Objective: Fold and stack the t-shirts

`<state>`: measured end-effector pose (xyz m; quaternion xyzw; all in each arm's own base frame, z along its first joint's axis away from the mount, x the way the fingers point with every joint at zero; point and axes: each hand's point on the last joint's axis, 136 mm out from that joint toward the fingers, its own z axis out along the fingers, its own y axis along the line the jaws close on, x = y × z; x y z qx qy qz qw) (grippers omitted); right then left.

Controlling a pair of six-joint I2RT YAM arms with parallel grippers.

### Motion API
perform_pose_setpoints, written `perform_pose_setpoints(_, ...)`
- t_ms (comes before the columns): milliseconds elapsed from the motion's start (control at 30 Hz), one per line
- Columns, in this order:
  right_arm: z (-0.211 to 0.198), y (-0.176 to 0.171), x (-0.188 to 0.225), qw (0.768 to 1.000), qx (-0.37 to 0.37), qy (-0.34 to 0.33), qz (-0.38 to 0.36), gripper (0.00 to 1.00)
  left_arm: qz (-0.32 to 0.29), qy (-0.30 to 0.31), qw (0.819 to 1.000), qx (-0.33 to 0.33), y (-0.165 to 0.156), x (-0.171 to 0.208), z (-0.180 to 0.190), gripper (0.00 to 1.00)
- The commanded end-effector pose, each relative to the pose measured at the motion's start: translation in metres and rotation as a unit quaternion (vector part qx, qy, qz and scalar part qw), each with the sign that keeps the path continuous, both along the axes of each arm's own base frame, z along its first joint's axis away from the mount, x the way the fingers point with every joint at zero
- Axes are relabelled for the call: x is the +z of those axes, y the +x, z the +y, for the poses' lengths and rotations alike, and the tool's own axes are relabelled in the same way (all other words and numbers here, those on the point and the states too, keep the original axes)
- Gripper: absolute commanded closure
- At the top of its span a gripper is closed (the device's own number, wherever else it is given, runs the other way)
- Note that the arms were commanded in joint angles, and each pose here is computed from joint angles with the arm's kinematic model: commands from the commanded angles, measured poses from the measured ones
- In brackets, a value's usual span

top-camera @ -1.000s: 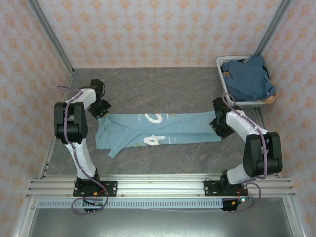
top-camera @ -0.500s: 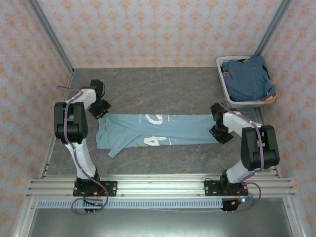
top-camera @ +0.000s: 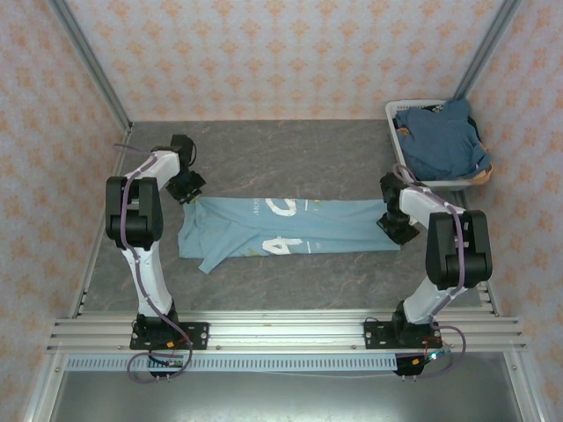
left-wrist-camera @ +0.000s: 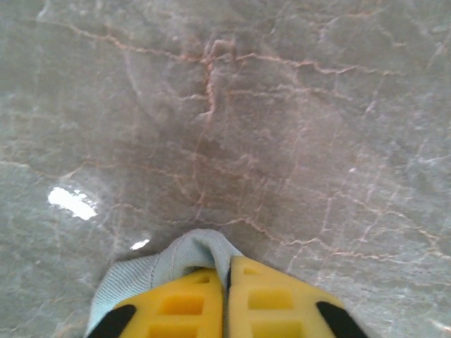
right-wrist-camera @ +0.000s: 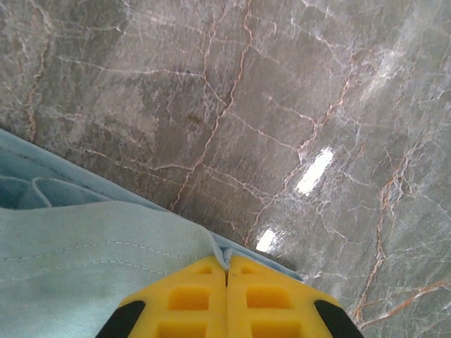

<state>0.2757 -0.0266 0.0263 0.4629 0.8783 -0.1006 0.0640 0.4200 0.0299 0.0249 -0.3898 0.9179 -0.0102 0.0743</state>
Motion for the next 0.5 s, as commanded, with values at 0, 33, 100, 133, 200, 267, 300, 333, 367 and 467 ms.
perform_pose_setpoints(0, -0.005, -0.004, 0.015, 1.0, 0.019, -0.015, 0.002, 0.81, 0.012, 0.061, 0.998, 0.005, -0.03, 0.032, 0.02, 0.62)
perform_pose_setpoints(33, -0.003, -0.005, 0.019, 1.0, 0.023, -0.014, -0.002, 0.76, 0.016, 0.066, 0.998, 0.005, -0.038, 0.033, 0.02, 0.58)
perform_pose_setpoints(100, 0.0, -0.009, 0.028, 0.999, 0.037, -0.012, -0.012, 0.67, 0.001, 0.071, 0.997, 0.004, -0.056, 0.054, 0.016, 0.55)
perform_pose_setpoints(133, 0.002, -0.01, 0.033, 0.999, 0.046, -0.009, -0.016, 0.65, 0.002, 0.074, 0.997, 0.002, -0.068, 0.06, 0.011, 0.55)
perform_pose_setpoints(200, 0.009, -0.011, 0.043, 0.997, 0.067, -0.007, -0.029, 0.62, 0.008, 0.069, 0.998, -0.003, -0.094, 0.065, -0.002, 0.55)
perform_pose_setpoints(267, 0.018, -0.01, 0.052, 0.994, 0.095, -0.003, -0.044, 0.6, 0.022, 0.055, 0.998, -0.001, -0.124, 0.062, -0.018, 0.55)
perform_pose_setpoints(300, 0.024, -0.009, 0.056, 0.992, 0.112, -0.002, -0.052, 0.59, 0.027, 0.044, 0.999, 0.0, -0.139, 0.058, -0.027, 0.55)
perform_pose_setpoints(333, 0.031, -0.006, 0.059, 0.989, 0.131, 0.007, -0.062, 0.58, 0.031, 0.029, 0.999, 0.005, -0.154, 0.053, -0.034, 0.55)
perform_pose_setpoints(367, 0.04, -0.002, 0.06, 0.986, 0.15, 0.022, -0.075, 0.57, 0.033, 0.015, 0.999, 0.012, -0.165, 0.048, -0.04, 0.55)
perform_pose_setpoints(467, 0.074, 0.012, 0.06, 0.968, 0.208, 0.091, -0.112, 0.57, 0.051, -0.023, 0.998, 0.025, -0.199, 0.027, -0.056, 0.57)
